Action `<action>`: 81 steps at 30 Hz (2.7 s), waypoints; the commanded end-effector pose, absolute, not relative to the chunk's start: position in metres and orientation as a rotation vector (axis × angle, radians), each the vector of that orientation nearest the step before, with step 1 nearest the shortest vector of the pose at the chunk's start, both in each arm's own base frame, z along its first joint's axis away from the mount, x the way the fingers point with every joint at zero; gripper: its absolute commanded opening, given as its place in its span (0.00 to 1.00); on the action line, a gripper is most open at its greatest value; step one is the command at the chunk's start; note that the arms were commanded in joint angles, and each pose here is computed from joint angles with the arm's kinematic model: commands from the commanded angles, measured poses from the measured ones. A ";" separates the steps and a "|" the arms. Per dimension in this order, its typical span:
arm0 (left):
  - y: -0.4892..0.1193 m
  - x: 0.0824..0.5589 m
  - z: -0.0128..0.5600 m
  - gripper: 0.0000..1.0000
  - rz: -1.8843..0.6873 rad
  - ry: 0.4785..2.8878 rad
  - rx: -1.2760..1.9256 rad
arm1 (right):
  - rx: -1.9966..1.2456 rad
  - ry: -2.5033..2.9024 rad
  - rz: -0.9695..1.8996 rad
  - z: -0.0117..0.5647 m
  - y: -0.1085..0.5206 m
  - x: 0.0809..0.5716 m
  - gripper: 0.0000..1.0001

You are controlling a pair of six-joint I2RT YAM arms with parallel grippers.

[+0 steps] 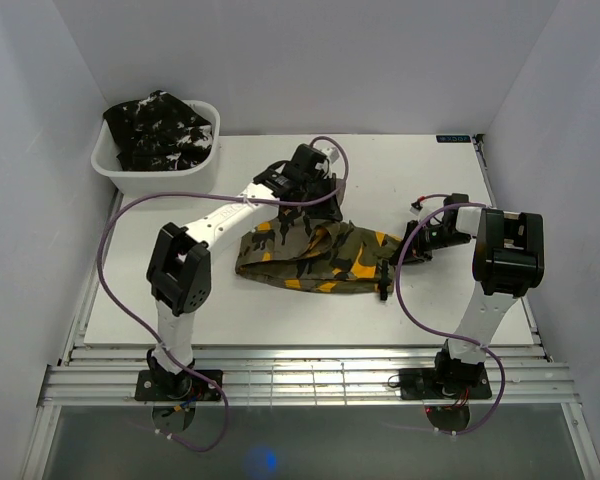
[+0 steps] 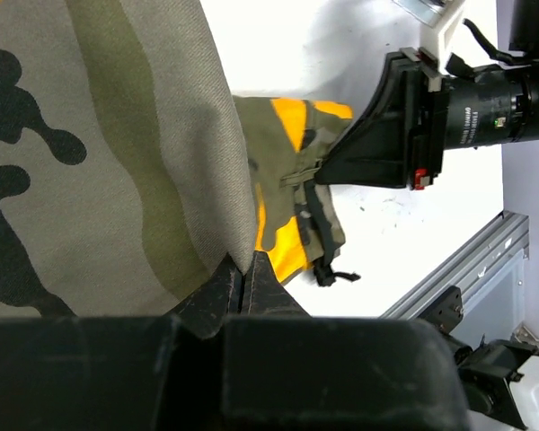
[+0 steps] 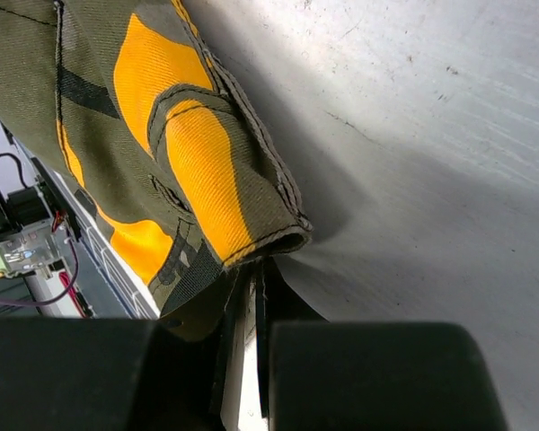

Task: Fold and stack the trousers
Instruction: Fold the trousers

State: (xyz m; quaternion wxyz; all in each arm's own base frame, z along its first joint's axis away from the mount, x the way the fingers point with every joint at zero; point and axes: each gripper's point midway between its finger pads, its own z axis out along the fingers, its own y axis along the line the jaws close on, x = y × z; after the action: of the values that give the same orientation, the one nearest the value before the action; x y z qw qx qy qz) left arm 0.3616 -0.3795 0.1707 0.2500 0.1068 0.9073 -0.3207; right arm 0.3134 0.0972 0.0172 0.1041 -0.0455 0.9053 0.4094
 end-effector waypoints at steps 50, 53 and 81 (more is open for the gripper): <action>-0.522 0.284 0.109 0.49 -0.942 2.539 0.375 | -0.157 2.623 1.269 0.026 0.106 0.303 0.08; -0.517 0.287 0.144 0.61 -0.998 2.435 0.489 | -0.184 2.632 1.225 0.030 0.101 0.307 0.08; -0.254 0.284 0.149 0.56 -1.782 2.311 0.319 | -0.597 2.535 1.475 0.082 0.179 0.279 0.64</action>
State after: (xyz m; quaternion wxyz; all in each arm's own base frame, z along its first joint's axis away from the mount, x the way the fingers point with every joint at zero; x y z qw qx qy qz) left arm 0.2939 -0.2548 0.1595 0.1224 0.1116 0.7918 -0.5879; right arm 0.2915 0.1925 0.1163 0.1114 -0.2430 0.8316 0.4868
